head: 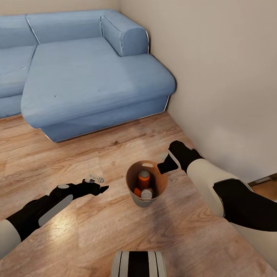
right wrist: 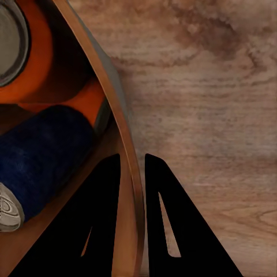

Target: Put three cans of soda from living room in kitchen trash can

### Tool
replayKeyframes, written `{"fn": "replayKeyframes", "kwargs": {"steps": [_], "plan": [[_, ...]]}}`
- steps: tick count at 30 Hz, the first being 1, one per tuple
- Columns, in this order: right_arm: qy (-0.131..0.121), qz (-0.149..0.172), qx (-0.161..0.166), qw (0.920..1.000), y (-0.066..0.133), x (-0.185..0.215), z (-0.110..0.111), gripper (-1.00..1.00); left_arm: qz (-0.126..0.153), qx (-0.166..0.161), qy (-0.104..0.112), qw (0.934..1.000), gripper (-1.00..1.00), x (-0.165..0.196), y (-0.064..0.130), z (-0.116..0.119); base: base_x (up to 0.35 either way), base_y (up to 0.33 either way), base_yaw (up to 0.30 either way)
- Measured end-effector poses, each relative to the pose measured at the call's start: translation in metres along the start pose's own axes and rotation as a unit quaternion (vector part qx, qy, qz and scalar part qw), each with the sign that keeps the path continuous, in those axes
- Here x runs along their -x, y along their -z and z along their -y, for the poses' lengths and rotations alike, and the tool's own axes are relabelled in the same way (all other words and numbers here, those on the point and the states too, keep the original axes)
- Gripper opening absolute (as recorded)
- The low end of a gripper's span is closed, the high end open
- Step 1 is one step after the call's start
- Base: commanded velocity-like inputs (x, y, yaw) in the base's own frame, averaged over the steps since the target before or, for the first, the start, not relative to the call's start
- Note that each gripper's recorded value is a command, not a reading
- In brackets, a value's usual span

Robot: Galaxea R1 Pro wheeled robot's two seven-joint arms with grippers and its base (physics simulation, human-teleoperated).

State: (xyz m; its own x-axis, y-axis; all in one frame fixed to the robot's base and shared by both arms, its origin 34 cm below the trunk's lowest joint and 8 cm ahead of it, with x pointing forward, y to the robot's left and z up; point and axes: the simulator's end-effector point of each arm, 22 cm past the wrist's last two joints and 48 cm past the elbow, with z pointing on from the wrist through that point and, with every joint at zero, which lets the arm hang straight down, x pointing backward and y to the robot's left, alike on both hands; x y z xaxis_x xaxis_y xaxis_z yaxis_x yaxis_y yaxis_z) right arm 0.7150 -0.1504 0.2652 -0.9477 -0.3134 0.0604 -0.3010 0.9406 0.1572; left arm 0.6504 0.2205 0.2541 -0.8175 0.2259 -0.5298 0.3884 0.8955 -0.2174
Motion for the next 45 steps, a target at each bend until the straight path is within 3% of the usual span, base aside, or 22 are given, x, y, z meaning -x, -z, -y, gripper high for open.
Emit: {"fn": "replayKeyframes", "kwargs": {"steps": [39, 40, 45], "plan": [[-0.001, -0.007, 0.003, 1.0, -0.009, -0.002, 0.0, -1.0, -0.006, -0.002, 0.003, 1.0, 1.0, -0.008, -0.006, 0.001, 0.0, 0.0, 0.0], [-0.001, -0.007, 0.003, 1.0, -0.009, -0.002, 0.0, 1.0, -0.006, -0.002, 0.003, 1.0, 1.0, -0.008, -0.006, 0.001, 0.0, 0.0, 0.0], [-0.013, -0.006, 0.026, 0.9996, -0.011, -0.002, -0.01, 1.0, -0.007, -0.002, 0.003, 1.0, 1.0, -0.008, -0.006, 0.0, 0.0, 0.0, 0.0]]}}
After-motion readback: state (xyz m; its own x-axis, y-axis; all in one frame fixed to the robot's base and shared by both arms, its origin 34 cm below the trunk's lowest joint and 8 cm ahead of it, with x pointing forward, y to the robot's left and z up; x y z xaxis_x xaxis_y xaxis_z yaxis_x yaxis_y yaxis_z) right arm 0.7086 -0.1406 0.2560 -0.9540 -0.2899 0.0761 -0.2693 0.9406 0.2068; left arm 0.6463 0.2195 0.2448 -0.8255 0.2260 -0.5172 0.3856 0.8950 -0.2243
